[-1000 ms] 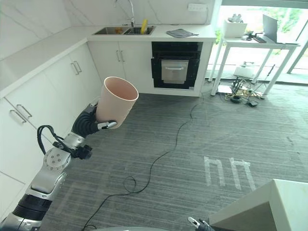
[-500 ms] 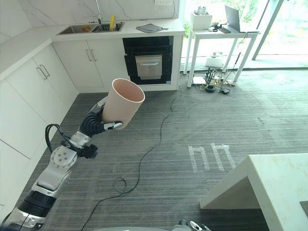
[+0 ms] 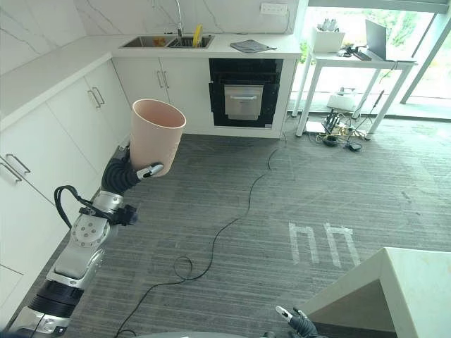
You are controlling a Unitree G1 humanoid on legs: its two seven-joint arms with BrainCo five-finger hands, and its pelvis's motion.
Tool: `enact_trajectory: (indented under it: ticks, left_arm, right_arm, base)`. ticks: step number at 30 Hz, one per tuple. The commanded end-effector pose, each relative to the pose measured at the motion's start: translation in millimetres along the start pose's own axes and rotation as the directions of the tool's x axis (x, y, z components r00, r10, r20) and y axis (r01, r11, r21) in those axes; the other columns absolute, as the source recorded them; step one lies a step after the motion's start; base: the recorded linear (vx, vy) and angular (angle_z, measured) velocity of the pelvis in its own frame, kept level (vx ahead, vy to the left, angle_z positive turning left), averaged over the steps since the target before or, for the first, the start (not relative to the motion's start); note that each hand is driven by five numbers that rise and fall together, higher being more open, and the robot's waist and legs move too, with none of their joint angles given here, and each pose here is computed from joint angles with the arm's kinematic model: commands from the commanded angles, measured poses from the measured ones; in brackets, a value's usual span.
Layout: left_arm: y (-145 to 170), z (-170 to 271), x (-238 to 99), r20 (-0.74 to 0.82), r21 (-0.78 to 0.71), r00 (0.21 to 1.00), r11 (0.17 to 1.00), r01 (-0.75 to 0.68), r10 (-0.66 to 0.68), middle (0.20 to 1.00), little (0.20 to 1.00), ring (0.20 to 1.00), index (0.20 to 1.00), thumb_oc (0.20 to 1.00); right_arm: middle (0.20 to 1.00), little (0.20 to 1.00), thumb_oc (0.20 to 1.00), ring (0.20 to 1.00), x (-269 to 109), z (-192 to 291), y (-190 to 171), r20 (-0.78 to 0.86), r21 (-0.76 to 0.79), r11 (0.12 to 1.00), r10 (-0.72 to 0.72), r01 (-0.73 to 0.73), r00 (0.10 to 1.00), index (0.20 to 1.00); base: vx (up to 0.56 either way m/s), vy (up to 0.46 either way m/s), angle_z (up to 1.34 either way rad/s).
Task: Place the dishes in the dishwasher.
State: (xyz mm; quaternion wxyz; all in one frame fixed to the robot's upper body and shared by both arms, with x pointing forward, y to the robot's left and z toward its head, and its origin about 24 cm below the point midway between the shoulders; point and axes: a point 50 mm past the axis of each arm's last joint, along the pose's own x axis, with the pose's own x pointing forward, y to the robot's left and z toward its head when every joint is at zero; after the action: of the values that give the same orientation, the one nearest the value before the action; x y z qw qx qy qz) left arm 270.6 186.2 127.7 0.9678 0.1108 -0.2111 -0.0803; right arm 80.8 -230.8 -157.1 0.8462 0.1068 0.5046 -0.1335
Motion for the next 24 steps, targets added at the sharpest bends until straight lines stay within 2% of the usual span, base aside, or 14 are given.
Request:
enact_trajectory:
  ticks: [1,10,16,19,21,24]
  left_arm:
    - [16,28,13,0.162,-0.02,0.982,0.995,-0.095,0.097,0.2,0.2,0.2,0.2,0.2]
    - [19,25,6,0.163,-0.02,0.983,0.997,-0.08,0.082,0.2,0.2,0.2,0.2,0.2]
    - [7,16,4,0.142,-0.026,0.99,0.999,-0.022,0.025,0.2,0.2,0.2,0.2,0.2]
    - [2,15,12,0.116,0.002,0.99,0.997,0.082,-0.082,0.2,0.2,0.2,0.2,0.2]
    - [-2,20,20,0.128,0.018,0.978,0.986,0.166,-0.167,0.2,0.2,0.2,0.2,0.2]
    - [1,20,23,0.119,0.025,0.978,0.985,0.17,-0.172,0.2,0.2,0.2,0.2,0.2]
  right_arm:
    - [1.0,1.0,1.0,1.0,5,26,2,0.076,-0.062,0.998,0.016,-0.011,0.997,1.0]
    - [1.0,1.0,1.0,1.0,7,42,-3,0.118,-0.117,0.993,0.006,0.008,0.993,1.0]
    - [1.0,1.0,1.0,1.0,6,37,-12,0.092,-0.12,0.992,-0.016,0.027,0.996,1.0]
    - [1.0,1.0,1.0,1.0,5,34,-6,0.127,-0.188,0.981,-0.034,0.058,0.991,1.0]
    - [1.0,1.0,1.0,1.0,4,40,1,0.184,-0.084,0.992,-0.081,0.098,0.98,1.0]
    - [1.0,1.0,1.0,1.0,3,41,9,0.215,-0.078,0.994,-0.057,0.075,0.975,1.0]
  base:
    - [0.06,-0.073,-0.01]
    - [0.14,-0.035,-0.05]
    - [0.5,0.51,0.05]
    - [0.41,0.415,-0.48]
    - [0.33,0.44,0.16]
    - [0.27,0.248,0.39]
